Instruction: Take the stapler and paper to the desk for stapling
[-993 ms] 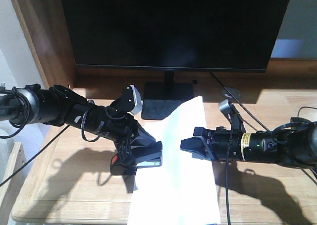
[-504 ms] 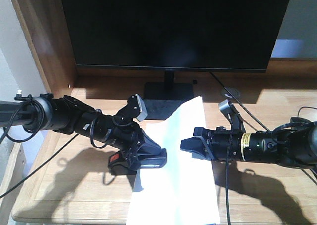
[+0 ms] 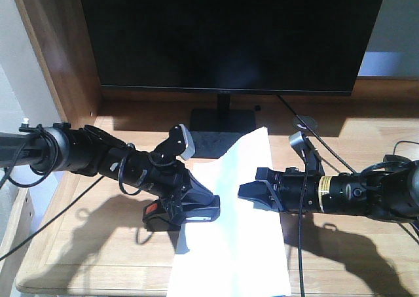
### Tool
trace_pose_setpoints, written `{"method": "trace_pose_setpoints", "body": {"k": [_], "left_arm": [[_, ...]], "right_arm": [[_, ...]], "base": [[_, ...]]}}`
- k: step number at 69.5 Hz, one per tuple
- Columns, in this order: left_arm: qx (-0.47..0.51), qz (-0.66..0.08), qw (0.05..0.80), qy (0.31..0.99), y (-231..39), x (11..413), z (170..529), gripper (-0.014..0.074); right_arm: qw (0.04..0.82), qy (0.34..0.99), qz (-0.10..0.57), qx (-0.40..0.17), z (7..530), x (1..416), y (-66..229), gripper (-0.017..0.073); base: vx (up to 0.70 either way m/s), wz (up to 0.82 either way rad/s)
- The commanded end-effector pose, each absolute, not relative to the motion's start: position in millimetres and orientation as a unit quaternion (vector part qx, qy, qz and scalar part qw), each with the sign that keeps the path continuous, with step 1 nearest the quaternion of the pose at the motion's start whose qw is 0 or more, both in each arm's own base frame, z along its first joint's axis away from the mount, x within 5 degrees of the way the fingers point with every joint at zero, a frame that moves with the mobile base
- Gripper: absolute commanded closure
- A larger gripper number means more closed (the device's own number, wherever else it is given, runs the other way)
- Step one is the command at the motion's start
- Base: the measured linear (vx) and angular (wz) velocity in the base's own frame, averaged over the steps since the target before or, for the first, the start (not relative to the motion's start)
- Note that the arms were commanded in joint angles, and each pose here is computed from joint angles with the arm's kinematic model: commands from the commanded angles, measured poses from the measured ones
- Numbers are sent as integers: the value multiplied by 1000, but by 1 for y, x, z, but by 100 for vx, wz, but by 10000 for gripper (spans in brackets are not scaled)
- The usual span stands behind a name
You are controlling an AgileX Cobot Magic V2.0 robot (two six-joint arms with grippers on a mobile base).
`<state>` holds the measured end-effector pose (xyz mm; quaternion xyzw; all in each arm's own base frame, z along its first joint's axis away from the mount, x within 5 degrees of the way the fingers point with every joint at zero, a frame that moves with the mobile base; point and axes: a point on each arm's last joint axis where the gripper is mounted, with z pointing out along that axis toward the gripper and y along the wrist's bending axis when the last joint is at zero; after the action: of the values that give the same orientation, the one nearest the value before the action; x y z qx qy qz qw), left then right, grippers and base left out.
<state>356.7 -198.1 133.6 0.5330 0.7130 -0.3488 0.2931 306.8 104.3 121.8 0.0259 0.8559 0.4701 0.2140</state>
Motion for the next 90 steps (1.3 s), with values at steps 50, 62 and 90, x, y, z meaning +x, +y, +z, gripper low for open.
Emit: {"method": "trace_pose_setpoints", "body": {"k": [50,62,90], "left_arm": [[552,-278,429,658,-191,344,254,600],[552,-278,429,659,-191,344,254,600],[491,-224,417,732,-181,354,249,600]], "right_arm": [[287,826,484,-32,145,313,105,361],[302,826,474,-37,145,316,104,39],[354,872,327,-78,159,318,86,-106]], "base": [[0,0],[0,0],[0,0]]}}
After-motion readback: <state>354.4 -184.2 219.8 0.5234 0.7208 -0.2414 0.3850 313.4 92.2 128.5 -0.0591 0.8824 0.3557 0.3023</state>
